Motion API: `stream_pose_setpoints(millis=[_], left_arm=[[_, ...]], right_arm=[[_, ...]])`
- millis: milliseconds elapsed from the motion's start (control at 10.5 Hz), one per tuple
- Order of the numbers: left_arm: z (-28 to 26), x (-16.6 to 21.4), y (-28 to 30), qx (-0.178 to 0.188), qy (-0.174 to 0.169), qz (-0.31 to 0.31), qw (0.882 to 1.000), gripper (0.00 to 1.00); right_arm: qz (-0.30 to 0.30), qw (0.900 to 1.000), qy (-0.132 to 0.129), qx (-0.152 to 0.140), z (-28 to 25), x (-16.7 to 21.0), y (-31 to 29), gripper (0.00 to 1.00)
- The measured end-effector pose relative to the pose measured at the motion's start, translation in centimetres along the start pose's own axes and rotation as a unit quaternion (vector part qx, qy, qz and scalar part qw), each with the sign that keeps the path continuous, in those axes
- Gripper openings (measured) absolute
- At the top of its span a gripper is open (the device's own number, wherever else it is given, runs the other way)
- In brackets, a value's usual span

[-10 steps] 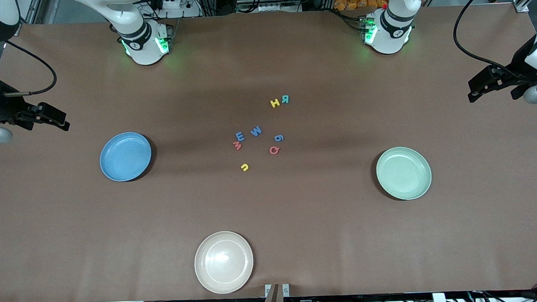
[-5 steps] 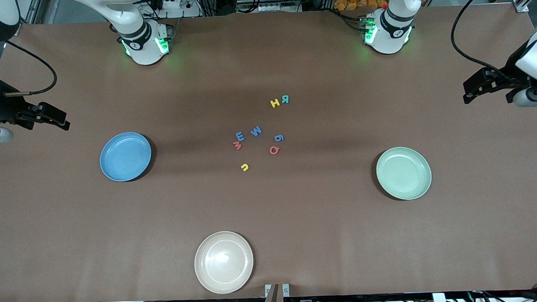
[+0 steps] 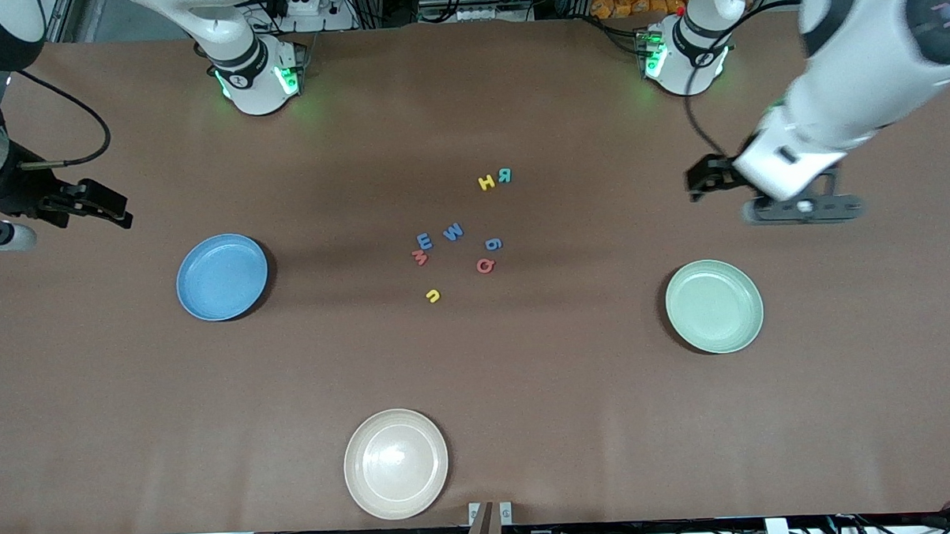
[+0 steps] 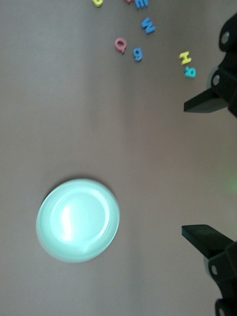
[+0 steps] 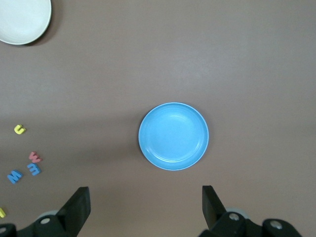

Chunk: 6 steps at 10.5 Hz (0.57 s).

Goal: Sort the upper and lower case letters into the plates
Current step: 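Raise both grippers from rest and swing them toward the foam letters, then move the left gripper over the teal R while the right gripper reaches the u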

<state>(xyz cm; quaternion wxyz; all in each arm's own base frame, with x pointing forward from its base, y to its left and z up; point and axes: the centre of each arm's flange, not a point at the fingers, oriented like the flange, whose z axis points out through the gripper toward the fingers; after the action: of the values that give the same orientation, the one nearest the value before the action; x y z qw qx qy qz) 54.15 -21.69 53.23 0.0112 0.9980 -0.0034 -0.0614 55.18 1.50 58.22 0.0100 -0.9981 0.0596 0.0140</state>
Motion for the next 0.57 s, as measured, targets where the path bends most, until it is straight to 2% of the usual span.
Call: stream_pose_setpoints(millis=[287, 574], left_arm=[[6.2, -2.4, 8.5, 0.013, -0.033, 0.025, 0.999, 1.0], [12.8, -8.3, 15.6, 0.023, -0.037, 0.095, 0.995, 1.0]], right_arm=[[0.054, 0.998, -0.007, -0.001, 0.8, -0.5, -4.2, 1.0], [0.086, 0.996, -0.03, 0.01, 3.4, -0.4, -8.9, 1.0]])
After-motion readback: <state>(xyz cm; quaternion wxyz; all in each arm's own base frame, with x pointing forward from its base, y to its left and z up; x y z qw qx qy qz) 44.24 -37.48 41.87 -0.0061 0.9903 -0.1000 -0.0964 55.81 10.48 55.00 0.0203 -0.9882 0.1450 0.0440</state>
